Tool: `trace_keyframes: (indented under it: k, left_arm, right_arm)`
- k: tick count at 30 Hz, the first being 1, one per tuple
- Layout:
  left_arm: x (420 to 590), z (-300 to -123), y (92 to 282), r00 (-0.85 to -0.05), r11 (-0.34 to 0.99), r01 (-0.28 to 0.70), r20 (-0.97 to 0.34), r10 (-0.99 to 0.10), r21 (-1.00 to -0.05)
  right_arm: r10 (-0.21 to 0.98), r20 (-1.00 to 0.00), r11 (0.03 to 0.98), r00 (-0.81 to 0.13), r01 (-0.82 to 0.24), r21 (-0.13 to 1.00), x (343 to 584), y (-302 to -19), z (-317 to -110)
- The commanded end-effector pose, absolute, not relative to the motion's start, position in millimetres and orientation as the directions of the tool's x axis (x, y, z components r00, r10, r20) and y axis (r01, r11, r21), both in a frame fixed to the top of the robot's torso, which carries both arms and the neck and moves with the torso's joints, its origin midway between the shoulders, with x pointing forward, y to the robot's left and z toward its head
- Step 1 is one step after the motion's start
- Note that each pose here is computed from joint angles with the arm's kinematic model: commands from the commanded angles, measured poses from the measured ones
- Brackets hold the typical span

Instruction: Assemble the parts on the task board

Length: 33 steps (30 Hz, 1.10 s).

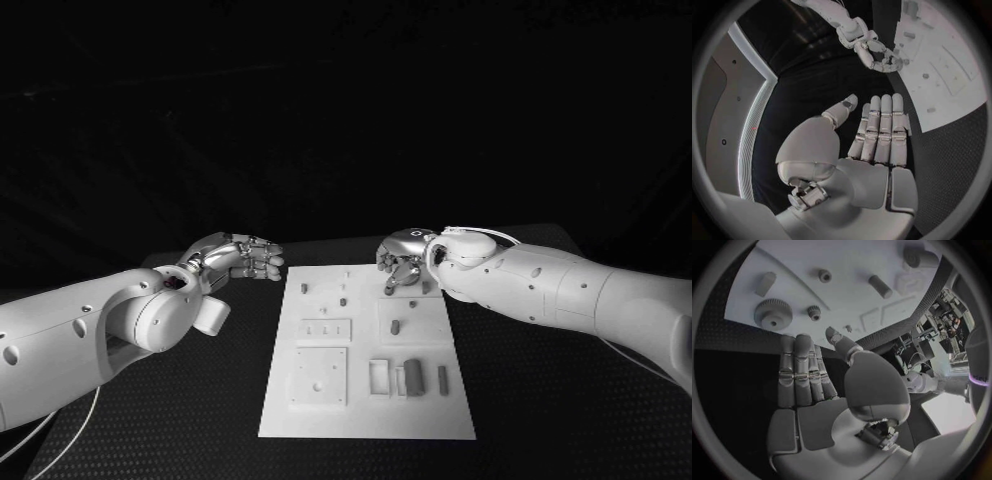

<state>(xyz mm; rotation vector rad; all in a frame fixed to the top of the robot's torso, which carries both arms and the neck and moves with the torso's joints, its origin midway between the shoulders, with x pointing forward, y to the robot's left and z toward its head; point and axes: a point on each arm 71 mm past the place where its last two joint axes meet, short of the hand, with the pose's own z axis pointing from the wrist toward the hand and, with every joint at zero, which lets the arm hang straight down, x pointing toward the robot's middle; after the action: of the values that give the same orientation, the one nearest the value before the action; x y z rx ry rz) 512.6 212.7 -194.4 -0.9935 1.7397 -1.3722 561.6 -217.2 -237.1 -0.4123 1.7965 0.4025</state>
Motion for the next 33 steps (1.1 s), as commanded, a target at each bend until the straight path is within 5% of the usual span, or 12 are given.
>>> trace_keyframes:
  k: [1,33]
  left_arm:
    - [512.4,-192.3,210.5,-0.474,0.138,-0.130,-0.061,-0.879,-0.982]
    - [510.7,-192.4,209.9,-0.482,0.139,-0.136,-0.057,-0.875,-0.981]
  right_arm:
    - [-0.133,-0.957,0.877,-0.259,-0.481,0.008,561.2,-218.2,-241.8]
    - [-0.183,-0.952,0.866,-0.248,-0.498,-0.037,558.2,-211.2,-255.9]
